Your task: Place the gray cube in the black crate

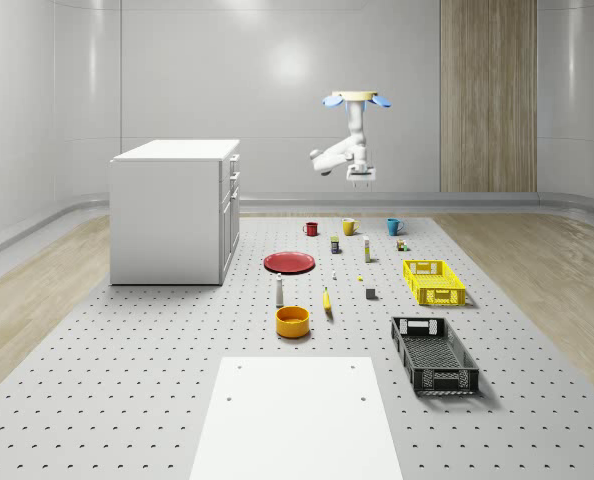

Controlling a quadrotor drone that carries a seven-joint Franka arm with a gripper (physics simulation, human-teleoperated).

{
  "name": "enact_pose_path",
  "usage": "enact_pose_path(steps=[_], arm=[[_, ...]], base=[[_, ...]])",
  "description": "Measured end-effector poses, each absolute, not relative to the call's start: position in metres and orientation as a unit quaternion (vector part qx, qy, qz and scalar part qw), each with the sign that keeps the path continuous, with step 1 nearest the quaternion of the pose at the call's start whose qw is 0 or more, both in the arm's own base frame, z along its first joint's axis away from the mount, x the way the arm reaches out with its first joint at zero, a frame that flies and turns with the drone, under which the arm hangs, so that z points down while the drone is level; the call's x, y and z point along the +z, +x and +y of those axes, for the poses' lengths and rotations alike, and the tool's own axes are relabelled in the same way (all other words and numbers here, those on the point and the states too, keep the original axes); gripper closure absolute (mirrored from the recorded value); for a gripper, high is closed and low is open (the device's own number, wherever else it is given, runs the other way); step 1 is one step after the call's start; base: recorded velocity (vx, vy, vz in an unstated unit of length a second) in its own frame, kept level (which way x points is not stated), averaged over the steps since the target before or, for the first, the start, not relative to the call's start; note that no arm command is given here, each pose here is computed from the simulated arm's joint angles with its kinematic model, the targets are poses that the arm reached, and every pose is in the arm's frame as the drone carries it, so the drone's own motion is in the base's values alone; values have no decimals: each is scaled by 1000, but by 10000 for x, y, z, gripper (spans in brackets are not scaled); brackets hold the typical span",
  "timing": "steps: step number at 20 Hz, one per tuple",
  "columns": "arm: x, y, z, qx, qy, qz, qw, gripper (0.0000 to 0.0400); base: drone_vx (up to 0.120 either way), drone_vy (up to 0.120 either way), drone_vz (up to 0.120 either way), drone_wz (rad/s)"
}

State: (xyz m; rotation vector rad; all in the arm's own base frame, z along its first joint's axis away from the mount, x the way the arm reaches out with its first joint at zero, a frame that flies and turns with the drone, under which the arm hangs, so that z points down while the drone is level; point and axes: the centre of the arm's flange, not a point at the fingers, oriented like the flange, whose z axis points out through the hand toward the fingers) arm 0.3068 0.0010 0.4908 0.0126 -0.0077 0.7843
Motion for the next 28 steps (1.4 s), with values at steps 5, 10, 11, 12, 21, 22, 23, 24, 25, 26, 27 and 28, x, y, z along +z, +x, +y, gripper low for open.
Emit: enact_pose_path(steps=[5, 10, 11, 12, 21, 22, 23, 24, 25, 26, 27, 28], arm=[[4908, 3068, 3, 382, 3, -2, 924, 0], [4908, 3068, 0, 382, 1, -1, 924, 0], [4908, 3068, 0, 382, 1, -1, 924, 0], [4908, 3068, -1, 382, 1, -1, 924, 0], [4908, 3068, -2, 382, 0, -1, 924, 0], [4907, 3068, -2, 382, 0, -1, 924, 0], [4907, 3068, -2, 382, 0, -1, 924, 0], [4907, 3068, -2, 382, 0, -1, 924, 0], [4907, 3068, -2, 382, 0, -1, 924, 0], [4907, 3068, -1, 382, 0, -1, 924, 0], [4907, 3068, -2, 382, 0, -1, 924, 0], [4907, 3068, -2, 382, 0, -1, 924, 0]], base=[[120, 0, 0, 0], [120, 0, 0, 0], [120, 0, 0, 0], [120, 0, 0, 0], [120, 0, 0, 0], [120, 0, 0, 0], [120, 0, 0, 0], [120, 0, 0, 0], [120, 0, 0, 0], [120, 0, 0, 0], [120, 0, 0, 0], [120, 0, 0, 0]])
